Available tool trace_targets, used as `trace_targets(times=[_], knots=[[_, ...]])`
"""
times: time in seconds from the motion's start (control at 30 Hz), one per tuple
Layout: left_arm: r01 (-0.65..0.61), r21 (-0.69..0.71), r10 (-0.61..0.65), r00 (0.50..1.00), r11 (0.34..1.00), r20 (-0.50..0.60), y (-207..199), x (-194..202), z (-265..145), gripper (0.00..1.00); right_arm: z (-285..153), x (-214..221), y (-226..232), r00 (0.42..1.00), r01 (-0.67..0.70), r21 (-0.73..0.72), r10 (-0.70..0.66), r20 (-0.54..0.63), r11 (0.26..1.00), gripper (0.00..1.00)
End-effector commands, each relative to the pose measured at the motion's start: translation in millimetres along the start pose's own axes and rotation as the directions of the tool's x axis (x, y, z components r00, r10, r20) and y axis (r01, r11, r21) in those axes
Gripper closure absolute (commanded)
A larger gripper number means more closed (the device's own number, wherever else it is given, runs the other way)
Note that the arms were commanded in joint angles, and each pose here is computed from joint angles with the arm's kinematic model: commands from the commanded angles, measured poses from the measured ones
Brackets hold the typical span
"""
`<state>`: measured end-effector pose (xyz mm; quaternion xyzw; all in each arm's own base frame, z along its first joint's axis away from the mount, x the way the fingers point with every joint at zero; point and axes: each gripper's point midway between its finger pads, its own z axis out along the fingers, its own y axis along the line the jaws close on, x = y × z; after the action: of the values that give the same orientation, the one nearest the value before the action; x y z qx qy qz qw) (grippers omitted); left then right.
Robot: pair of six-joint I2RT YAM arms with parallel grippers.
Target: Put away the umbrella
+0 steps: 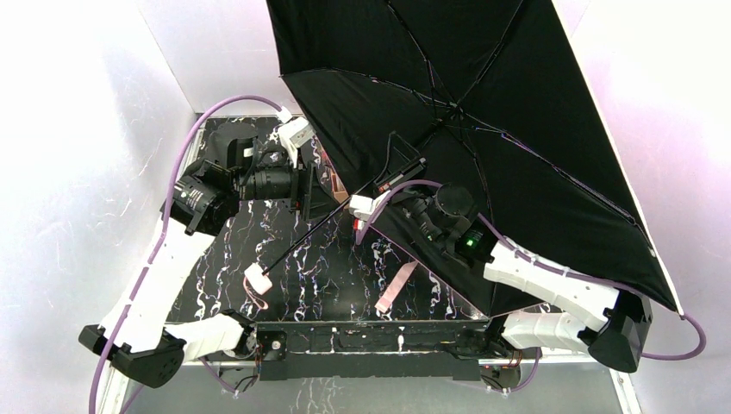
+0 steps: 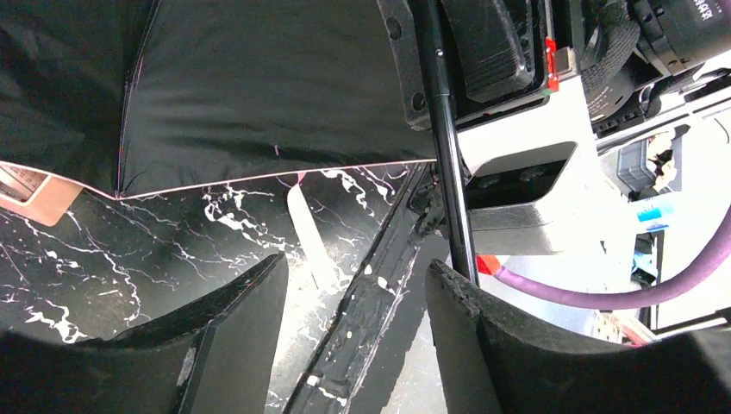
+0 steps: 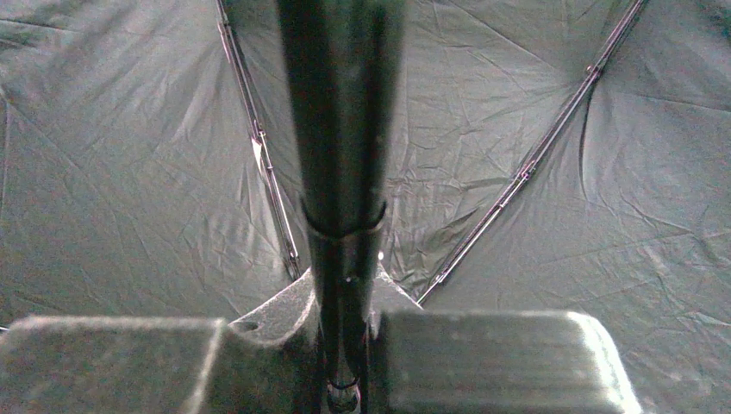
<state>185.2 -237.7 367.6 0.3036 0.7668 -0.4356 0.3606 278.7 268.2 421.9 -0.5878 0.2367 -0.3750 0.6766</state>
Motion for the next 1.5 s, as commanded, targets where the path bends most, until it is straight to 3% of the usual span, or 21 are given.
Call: trace_targets(times=[0.0, 0.2, 0.6, 0.77, 0.93, 1.17, 1.33, 1.47], knots=[[-0.001, 0.068, 0.003, 1.0, 0.998, -0.03, -13.7, 9.2, -2.0, 0.44, -0.6, 16.8, -27.1, 0.996, 0.05, 0.075, -0.044, -0.079, 0.996, 1.0], [0.007, 0.095, -0.003, 0.999, 0.995, -0.05, -16.1, 12.1, 2.8, 0.49, 3.8, 16.0, -22.0, 0.995, 0.056, 0.072, -0.049, -0.087, 0.996, 1.0], [-0.026, -0.108, 0.033, 0.997, 0.994, 0.063, 2.4, -24.5, -11.8, 0.37, -8.3, 15.9, -4.6, 0.997, 0.044, 0.032, -0.041, -0.068, 0.999, 1.0], [-0.05, -0.045, 0.054, 0.995, 0.998, 0.08, -14.2, -28.1, -17.6, 0.32, -11.5, 18.3, 1.9, 0.996, 0.033, 0.025, -0.031, -0.079, 0.999, 1.0], [-0.01, 0.033, 0.01, 1.0, 0.999, -0.011, -15.5, -0.5, -6.8, 0.31, -8.7, 22.5, -9.5, 0.995, 0.021, 0.07, -0.014, -0.102, 0.997, 1.0], [0.058, 0.126, -0.045, 0.994, 0.99, -0.102, -20.1, 24.7, 3.6, 0.43, -6.2, 25.5, -13.6, 0.994, 0.023, 0.081, -0.013, -0.112, 0.996, 1.0], [0.061, 0.11, -0.048, 0.993, 0.992, -0.112, -15.0, 27.4, 6.4, 0.62, -6.6, 25.9, -12.9, 0.994, 0.014, 0.084, -0.005, -0.113, 0.996, 1.0], [0.062, 0.093, -0.051, 0.992, 0.994, -0.114, -10.9, 26.3, 8.4, 0.84, -6.6, 25.2, -14.6, 0.994, 0.004, 0.092, 0.006, -0.108, 0.996, 1.0]])
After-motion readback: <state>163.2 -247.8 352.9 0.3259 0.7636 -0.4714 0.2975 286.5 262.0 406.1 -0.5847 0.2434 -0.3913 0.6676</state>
